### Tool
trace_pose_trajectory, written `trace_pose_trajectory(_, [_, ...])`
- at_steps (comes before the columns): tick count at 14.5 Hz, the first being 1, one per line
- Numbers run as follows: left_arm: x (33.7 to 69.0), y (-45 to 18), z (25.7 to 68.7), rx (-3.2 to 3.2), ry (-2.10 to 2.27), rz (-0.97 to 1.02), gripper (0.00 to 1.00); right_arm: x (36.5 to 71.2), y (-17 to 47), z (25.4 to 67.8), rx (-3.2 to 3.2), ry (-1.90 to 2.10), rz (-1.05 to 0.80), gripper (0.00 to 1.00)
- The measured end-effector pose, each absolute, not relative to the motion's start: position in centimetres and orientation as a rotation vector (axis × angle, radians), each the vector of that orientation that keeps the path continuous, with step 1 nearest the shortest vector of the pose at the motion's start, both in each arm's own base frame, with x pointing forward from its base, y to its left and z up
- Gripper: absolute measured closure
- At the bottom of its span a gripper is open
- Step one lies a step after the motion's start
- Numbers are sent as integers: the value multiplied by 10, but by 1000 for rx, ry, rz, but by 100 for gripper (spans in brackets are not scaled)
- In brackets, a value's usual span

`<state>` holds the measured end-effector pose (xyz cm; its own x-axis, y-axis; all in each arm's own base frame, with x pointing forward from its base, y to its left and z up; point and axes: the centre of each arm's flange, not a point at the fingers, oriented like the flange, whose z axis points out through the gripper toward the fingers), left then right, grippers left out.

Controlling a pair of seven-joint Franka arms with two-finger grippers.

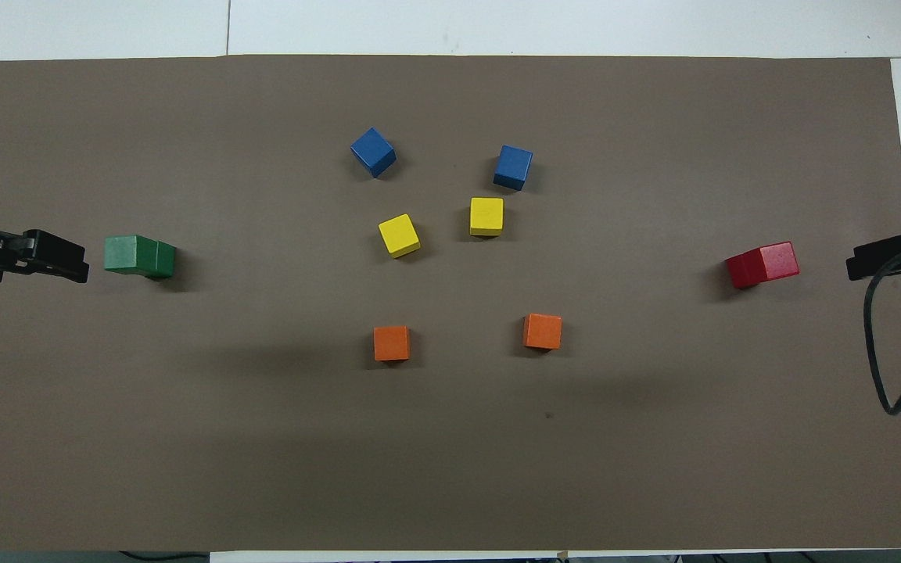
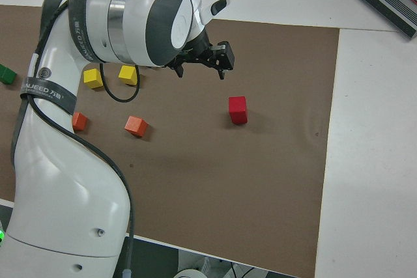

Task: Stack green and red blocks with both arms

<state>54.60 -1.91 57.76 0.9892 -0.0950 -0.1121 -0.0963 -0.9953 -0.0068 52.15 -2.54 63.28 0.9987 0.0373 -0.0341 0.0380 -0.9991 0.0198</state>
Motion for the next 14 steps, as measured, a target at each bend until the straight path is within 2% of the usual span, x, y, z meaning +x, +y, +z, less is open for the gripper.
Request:
trace_pose_trajectory(5, [544, -21, 575, -3126, 156, 59, 0, 518, -25, 631, 3121, 55, -98, 0])
trace_pose_trajectory(14, [545, -18, 572, -3127, 148, 49, 0, 510, -29, 628, 3121, 12, -168, 0])
